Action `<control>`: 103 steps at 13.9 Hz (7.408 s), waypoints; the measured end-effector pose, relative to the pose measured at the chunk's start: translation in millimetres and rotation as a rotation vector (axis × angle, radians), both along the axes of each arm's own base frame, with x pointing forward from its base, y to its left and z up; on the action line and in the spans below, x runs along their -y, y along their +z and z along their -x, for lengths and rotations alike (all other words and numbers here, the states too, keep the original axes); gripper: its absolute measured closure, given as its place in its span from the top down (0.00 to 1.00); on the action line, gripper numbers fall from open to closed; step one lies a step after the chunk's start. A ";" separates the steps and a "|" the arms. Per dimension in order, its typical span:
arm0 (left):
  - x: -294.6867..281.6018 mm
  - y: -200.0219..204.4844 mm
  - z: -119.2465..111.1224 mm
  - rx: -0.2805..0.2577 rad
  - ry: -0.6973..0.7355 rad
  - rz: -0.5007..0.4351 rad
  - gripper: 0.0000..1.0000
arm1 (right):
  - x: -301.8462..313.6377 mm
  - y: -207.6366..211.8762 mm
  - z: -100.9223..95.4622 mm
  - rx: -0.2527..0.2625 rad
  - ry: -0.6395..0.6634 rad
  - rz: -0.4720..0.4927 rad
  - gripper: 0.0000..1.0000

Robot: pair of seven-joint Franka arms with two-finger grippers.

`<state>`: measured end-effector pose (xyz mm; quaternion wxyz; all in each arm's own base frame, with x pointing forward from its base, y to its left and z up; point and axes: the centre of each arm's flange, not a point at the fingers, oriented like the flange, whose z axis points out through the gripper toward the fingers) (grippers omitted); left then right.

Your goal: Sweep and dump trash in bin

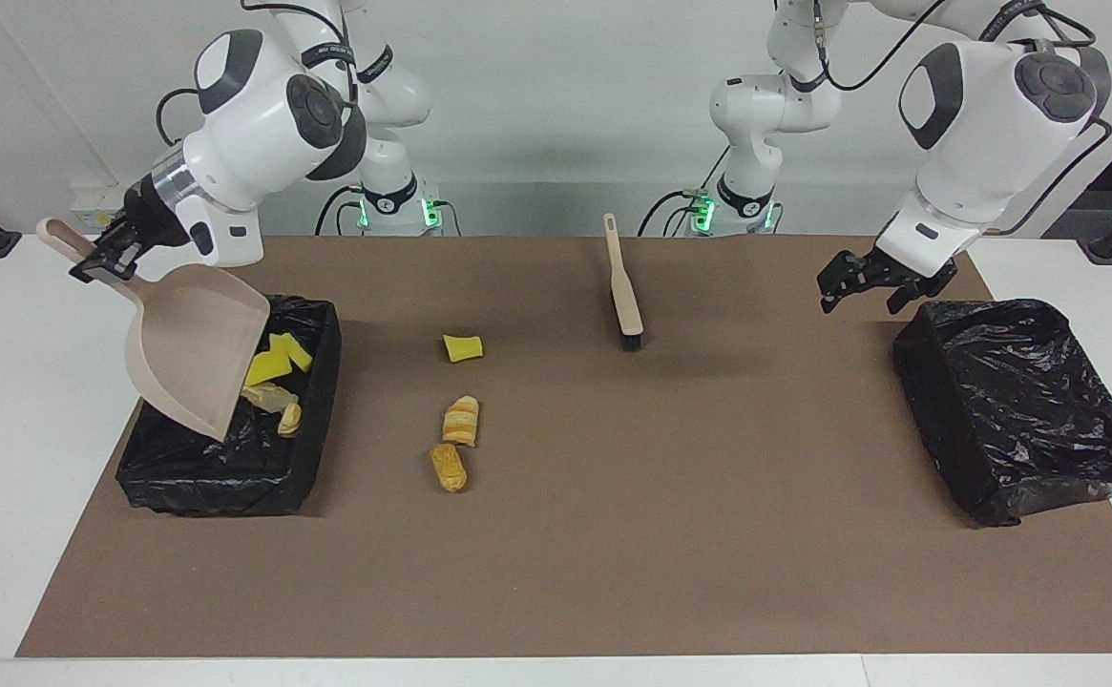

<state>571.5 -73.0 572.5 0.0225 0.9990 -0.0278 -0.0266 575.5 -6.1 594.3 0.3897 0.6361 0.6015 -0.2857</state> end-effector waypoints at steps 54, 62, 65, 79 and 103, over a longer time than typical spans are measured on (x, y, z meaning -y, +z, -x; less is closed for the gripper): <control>39.8 -82.8 -79.2 0.245 -0.031 0.053 1.00 | -439.8 -125.9 -26.8 0.704 -1.453 -0.951 0.75; 196.2 -169.7 -18.7 0.166 -0.082 0.076 1.00 | -251.3 2.6 -53.6 0.859 -1.572 -0.999 1.00; 232.9 -193.5 25.8 0.140 -0.119 0.068 1.00 | -166.4 24.3 -63.9 0.869 -1.539 -0.986 1.00; 242.9 -207.1 69.9 0.132 -0.079 0.060 0.33 | -58.3 38.4 23.8 0.805 -1.500 -0.849 1.00; -69.8 -160.4 -29.6 0.059 -0.779 0.033 0.33 | -378.3 -96.1 127.7 0.676 -1.423 -0.815 1.00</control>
